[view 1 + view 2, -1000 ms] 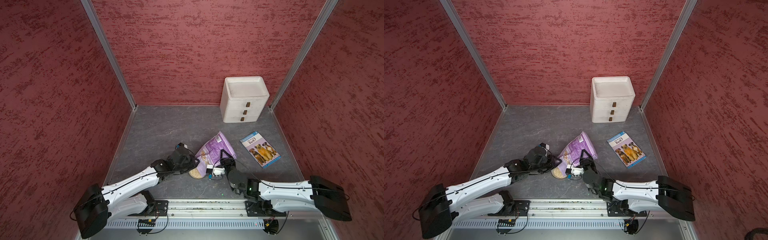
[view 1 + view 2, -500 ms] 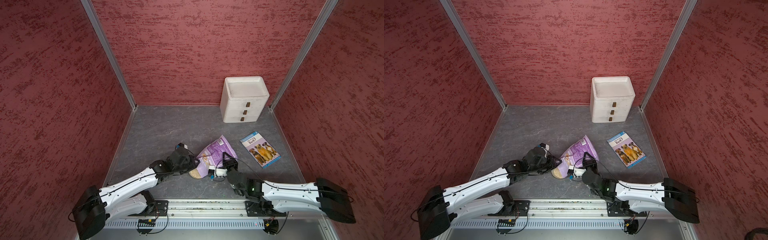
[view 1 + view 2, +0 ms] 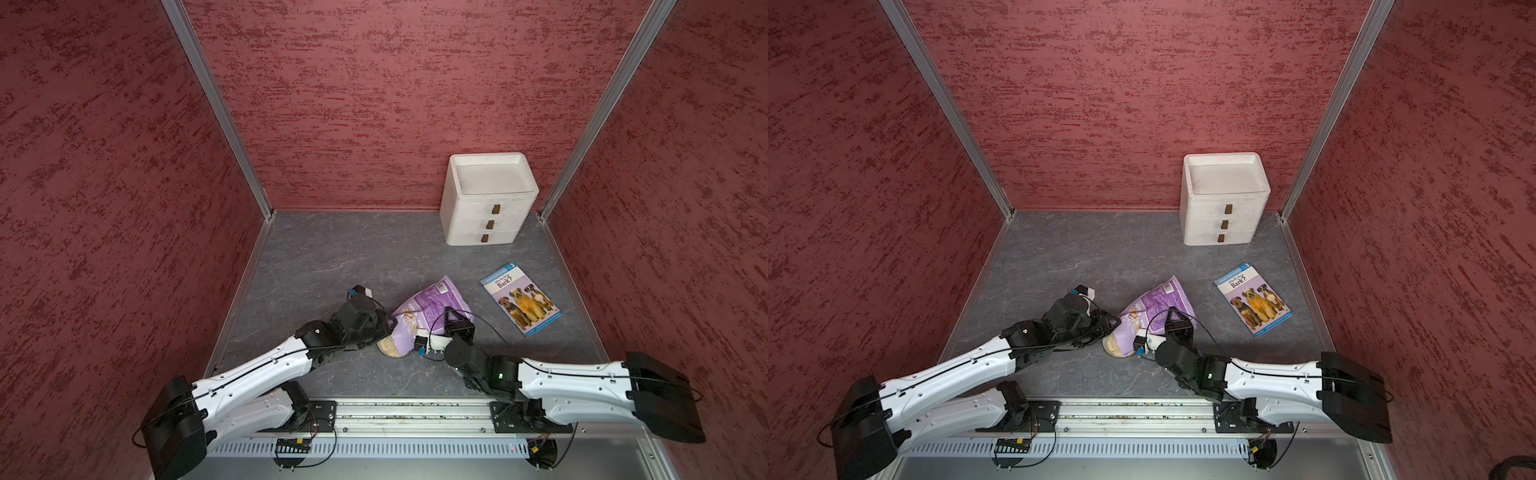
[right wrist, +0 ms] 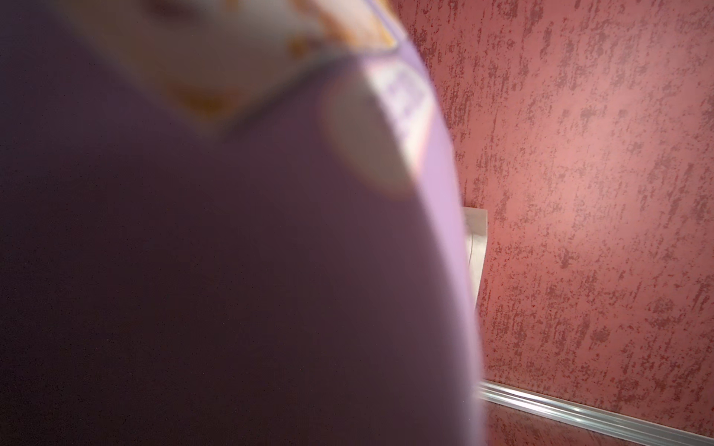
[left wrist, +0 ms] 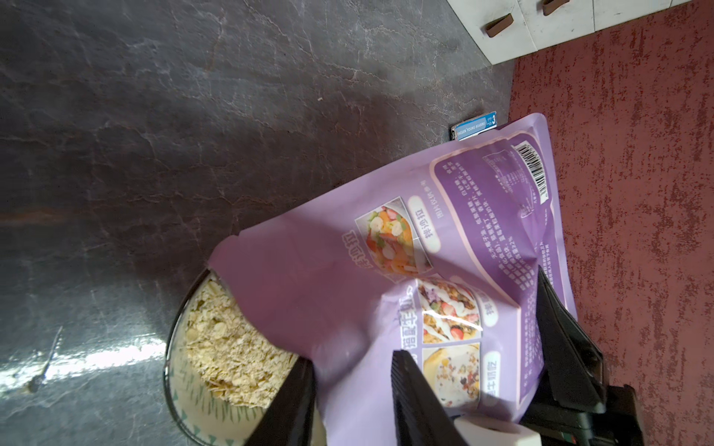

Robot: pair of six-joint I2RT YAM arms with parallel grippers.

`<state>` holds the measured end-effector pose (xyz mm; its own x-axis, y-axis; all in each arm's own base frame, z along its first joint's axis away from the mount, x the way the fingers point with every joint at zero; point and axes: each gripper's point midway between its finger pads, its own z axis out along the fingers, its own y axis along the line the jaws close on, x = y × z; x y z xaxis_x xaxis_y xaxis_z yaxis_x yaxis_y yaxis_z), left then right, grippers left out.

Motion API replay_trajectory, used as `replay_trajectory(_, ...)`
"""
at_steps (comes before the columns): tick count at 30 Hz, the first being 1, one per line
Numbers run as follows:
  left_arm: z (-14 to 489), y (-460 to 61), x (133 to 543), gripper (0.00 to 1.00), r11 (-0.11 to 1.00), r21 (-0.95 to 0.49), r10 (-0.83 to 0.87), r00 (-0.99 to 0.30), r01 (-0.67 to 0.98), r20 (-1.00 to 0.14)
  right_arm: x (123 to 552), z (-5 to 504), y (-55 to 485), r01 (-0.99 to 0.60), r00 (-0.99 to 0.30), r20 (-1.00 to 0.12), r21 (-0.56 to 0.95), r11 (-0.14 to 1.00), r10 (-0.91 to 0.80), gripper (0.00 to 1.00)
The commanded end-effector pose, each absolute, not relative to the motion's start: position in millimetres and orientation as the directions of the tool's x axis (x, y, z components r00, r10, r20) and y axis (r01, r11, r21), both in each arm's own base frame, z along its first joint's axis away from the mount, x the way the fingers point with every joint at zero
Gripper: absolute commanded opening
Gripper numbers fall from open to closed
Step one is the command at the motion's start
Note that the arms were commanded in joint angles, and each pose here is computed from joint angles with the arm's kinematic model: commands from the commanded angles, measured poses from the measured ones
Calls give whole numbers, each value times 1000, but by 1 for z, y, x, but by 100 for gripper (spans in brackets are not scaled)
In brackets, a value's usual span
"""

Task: Pour the oats into the breakfast bowl
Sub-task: Pour the oats into the bowl.

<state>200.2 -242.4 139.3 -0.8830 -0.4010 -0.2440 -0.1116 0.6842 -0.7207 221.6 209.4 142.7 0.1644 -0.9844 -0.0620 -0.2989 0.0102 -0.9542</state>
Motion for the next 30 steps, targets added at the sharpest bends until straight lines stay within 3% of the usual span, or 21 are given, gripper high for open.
replay_trajectory(1, 168, -244, 212, 37, 657, -752, -424, -854, -59, -303, 229, 167, 213, -266, 108, -154, -956, 121, -982, 0)
replay_trajectory(10, 173, -240, 213, 37, 658, -751, -433, -845, -57, -315, 231, 165, 205, -282, 39, -199, -942, 181, -979, 0)
replay_trajectory(30, 185, -218, 215, 38, 658, -750, -470, -814, -66, -341, 229, 168, 202, -327, 34, -283, -909, 257, -959, 0)
